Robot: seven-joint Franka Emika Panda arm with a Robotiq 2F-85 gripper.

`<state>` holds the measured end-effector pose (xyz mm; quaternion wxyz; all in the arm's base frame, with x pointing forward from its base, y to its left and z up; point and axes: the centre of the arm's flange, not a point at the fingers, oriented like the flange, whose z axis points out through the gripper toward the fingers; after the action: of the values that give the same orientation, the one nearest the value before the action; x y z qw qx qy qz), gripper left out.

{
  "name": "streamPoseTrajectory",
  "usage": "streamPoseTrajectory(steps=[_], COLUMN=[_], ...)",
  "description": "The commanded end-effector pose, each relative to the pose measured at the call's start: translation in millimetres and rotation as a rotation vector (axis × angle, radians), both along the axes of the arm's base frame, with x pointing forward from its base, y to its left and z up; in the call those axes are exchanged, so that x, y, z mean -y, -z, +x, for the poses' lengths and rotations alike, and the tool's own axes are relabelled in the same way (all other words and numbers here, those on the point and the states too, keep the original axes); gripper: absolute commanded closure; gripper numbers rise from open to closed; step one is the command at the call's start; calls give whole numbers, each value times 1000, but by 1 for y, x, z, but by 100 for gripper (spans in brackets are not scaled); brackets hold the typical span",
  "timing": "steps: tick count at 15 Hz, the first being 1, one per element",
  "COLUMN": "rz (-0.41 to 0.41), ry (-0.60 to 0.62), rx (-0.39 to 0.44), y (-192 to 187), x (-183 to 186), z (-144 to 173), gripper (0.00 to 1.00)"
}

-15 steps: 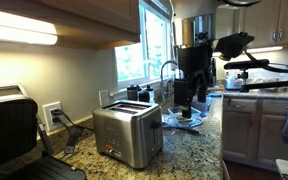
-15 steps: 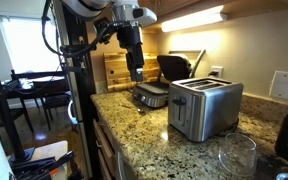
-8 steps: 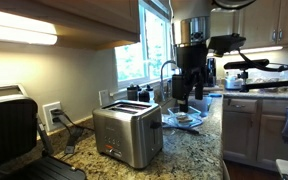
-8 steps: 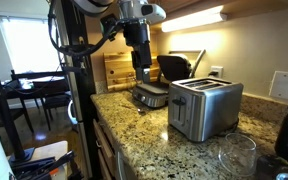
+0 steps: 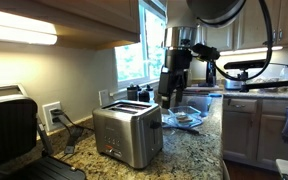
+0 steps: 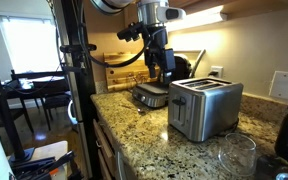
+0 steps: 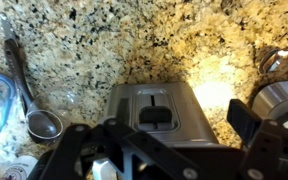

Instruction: Push down the toaster lever

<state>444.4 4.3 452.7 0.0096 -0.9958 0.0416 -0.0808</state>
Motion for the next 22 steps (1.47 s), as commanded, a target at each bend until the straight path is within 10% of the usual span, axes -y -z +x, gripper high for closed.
streamPoseTrajectory(steps=[1,18,22], rz=[67,-28,-43], ry=[-83,-67,-63], rx=[23,-23,5], y=[11,37,40], x=[-5,-15,-6], z=[20,25,42], gripper=[0,0,40])
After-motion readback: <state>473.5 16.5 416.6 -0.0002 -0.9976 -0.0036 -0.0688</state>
